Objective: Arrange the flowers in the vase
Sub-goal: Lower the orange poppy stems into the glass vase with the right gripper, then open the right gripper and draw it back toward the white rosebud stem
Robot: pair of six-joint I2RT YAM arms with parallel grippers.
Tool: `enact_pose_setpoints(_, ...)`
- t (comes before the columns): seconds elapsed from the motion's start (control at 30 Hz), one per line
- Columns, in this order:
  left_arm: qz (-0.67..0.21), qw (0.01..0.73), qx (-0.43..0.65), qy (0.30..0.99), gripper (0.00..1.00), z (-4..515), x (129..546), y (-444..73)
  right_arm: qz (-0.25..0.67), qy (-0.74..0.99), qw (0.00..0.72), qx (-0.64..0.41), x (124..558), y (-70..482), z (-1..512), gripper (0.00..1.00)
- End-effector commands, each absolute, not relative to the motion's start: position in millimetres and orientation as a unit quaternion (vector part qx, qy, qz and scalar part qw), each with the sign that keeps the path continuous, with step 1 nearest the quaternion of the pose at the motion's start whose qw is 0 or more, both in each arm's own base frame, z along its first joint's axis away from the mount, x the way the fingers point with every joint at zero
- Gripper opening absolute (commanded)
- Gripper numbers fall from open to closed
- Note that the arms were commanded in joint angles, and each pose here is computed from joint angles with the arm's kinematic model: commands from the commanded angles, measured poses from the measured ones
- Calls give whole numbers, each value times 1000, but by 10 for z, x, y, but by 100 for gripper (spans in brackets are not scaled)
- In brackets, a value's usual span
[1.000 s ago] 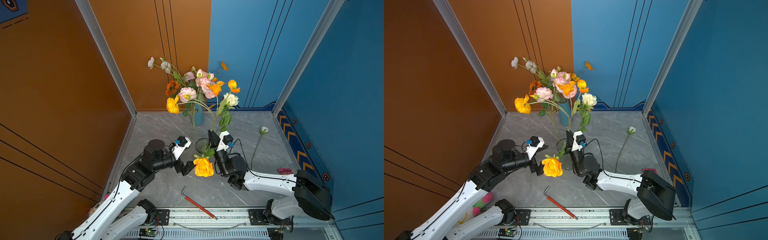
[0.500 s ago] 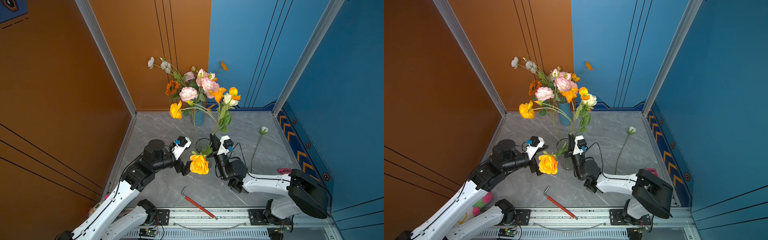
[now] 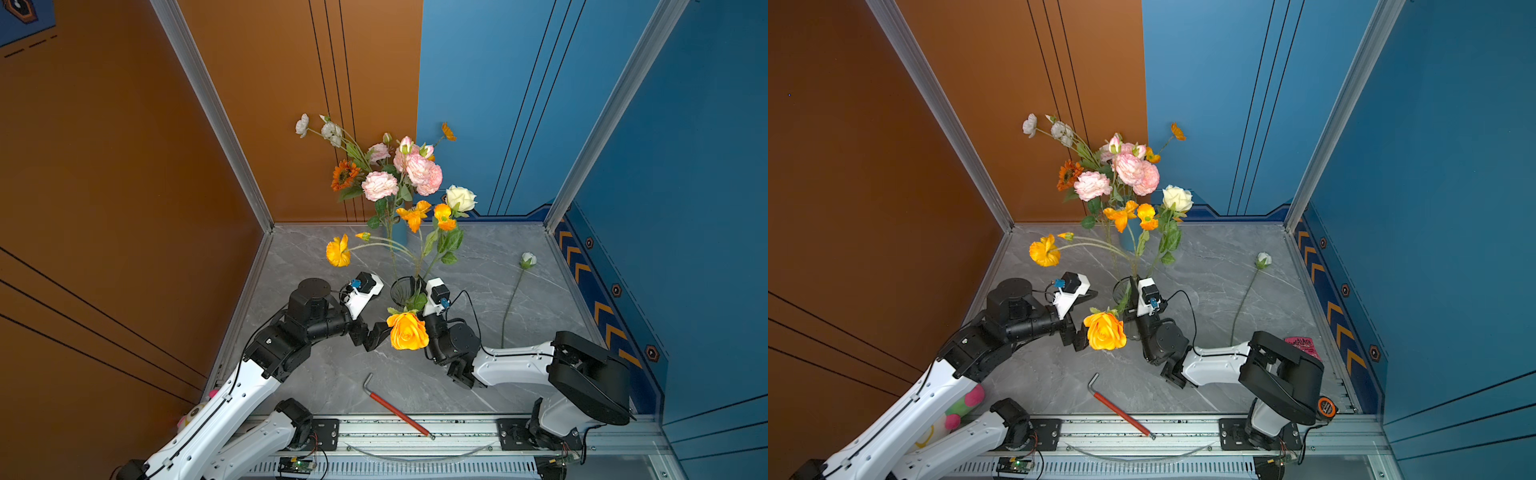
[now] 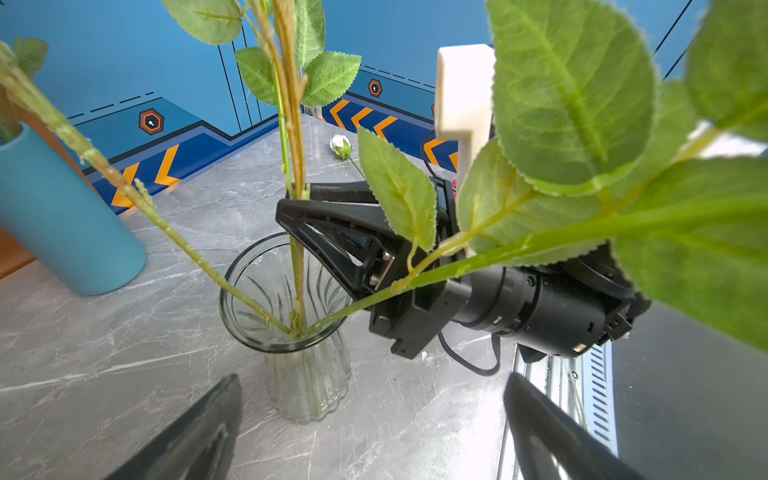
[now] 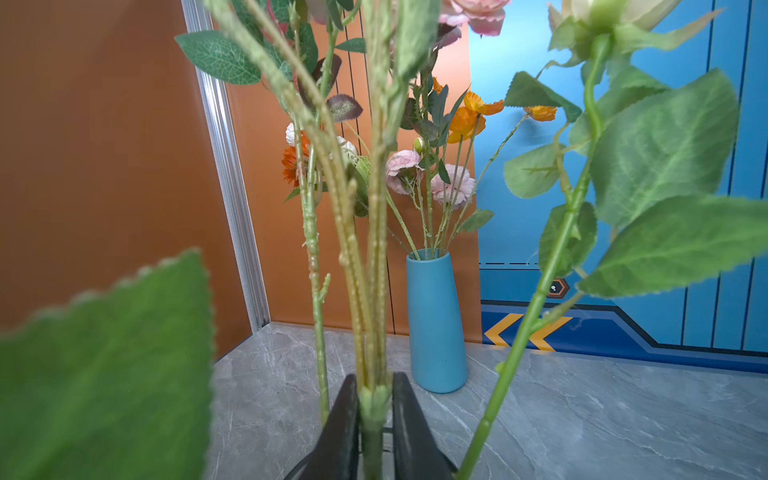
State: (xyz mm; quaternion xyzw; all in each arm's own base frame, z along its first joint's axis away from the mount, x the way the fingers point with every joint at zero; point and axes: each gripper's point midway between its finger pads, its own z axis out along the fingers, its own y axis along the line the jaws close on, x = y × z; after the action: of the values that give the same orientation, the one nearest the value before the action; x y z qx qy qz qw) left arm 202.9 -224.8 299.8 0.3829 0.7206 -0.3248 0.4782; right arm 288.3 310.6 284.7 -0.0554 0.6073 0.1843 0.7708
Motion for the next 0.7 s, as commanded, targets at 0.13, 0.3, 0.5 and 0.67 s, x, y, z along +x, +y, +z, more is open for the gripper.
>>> enact_pose_setpoints(0.13, -338, 472, 383, 719, 98, 2984, 2007, -2268, 180, 606, 774, -36, 2819, 3006, 2856, 26)
enact_pose_setpoints(0.3, -338, 472, 383, 718, 98, 2987, 2004, -2268, 171, 609, 774, -33, 2758, 2959, 2855, 48)
enact_pose_setpoints(0.5, -338, 471, 383, 719, 98, 2979, 2007, -2271, 153, 620, 768, -42, 2702, 2941, 2857, 60)
enact_pose_setpoints(0.67, -338, 471, 382, 720, 98, 2977, 2014, -2272, 124, 645, 753, -39, 2709, 2833, 2845, 70)
